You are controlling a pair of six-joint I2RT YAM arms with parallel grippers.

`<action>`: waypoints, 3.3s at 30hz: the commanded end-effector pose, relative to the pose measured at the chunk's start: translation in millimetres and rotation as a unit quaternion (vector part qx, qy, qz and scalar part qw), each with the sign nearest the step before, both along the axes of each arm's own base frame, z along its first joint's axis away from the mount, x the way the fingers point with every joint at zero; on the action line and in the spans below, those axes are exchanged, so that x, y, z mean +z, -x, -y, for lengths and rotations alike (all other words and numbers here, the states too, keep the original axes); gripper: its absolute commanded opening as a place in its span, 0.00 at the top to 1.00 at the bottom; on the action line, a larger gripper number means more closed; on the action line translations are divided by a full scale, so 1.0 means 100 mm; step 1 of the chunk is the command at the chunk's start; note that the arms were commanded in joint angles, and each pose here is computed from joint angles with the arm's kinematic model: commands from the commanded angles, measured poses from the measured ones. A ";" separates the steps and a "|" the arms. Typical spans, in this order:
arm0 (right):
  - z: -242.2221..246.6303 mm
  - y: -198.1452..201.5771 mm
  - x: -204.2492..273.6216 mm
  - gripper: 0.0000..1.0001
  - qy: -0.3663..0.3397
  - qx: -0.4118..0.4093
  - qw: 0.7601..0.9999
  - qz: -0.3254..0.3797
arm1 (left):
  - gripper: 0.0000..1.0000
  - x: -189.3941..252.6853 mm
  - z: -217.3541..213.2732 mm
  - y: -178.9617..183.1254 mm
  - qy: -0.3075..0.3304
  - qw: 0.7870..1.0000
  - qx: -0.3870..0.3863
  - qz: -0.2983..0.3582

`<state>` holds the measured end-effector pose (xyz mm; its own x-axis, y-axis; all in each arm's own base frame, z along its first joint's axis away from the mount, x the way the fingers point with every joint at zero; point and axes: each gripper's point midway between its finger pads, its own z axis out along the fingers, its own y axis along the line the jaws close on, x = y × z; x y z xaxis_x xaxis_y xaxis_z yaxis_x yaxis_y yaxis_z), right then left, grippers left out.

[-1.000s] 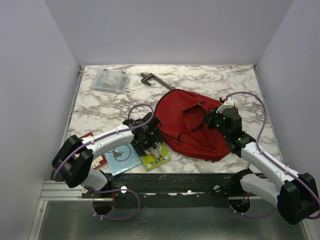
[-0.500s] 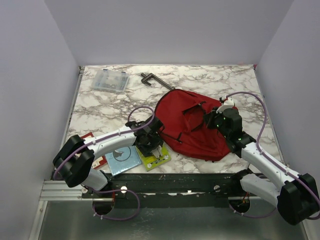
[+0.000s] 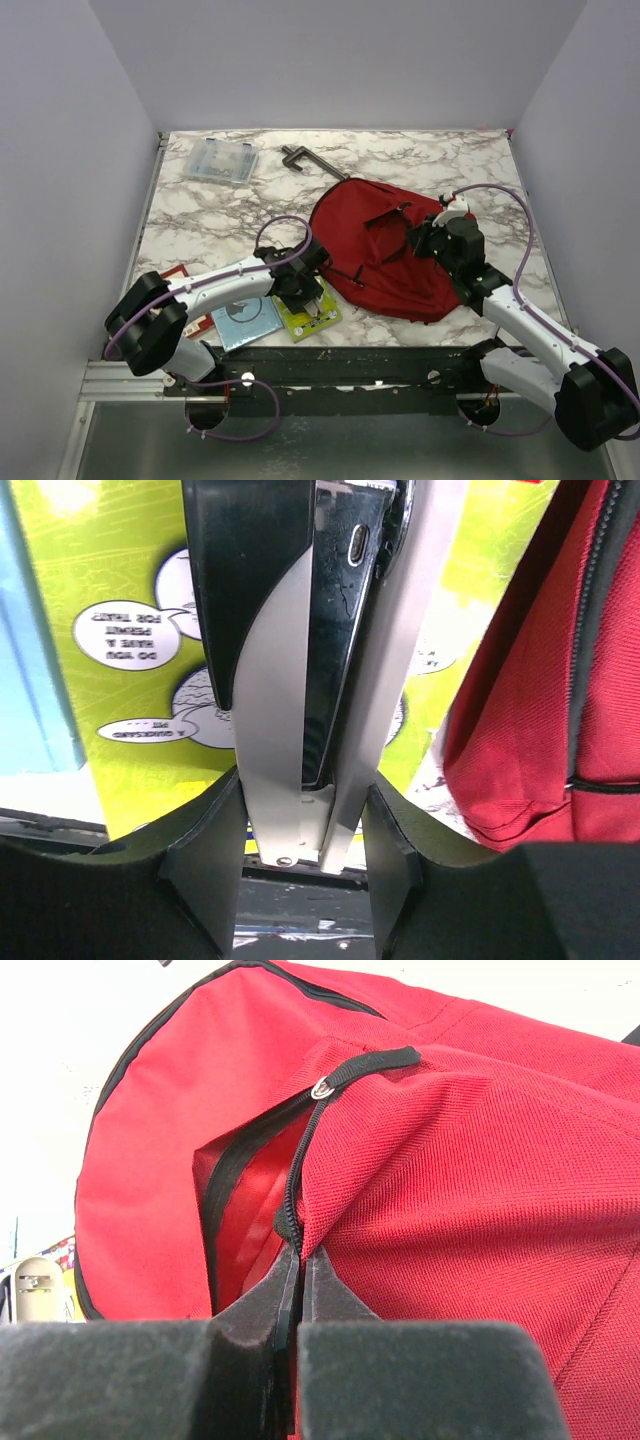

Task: Pack the student bag
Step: Pick up the stationery from the center of the board, then place the stationery in the student bag.

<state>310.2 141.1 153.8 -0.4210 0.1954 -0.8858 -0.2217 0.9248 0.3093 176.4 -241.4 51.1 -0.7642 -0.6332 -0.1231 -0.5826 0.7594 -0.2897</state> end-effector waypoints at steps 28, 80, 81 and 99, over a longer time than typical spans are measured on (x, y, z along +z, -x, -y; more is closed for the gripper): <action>-0.10 -0.05 0.16 0.99 -0.021 0.019 0.999 0.031 | 1.00 0.94 -0.36 -0.48 -0.163 0.901 -0.296 0.271; -0.34 0.00 0.48 0.99 -0.093 0.056 0.994 0.031 | 1.00 1.39 2.31 -1.66 -0.104 0.633 -0.465 0.610; -0.33 -0.01 0.48 0.99 -0.091 0.053 0.994 0.029 | 1.00 1.35 2.32 -1.61 -0.082 0.648 -0.462 0.600; -0.08 -0.04 0.39 0.99 -0.021 0.011 0.999 0.024 | 0.24 1.45 1.59 -1.17 0.056 0.754 -0.461 0.465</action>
<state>305.9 146.0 158.8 -0.4580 0.2137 -0.8629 -0.2267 0.9105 0.3458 309.3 -421.0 173.4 -0.4240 0.1239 -0.8971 0.6914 0.6841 -0.2323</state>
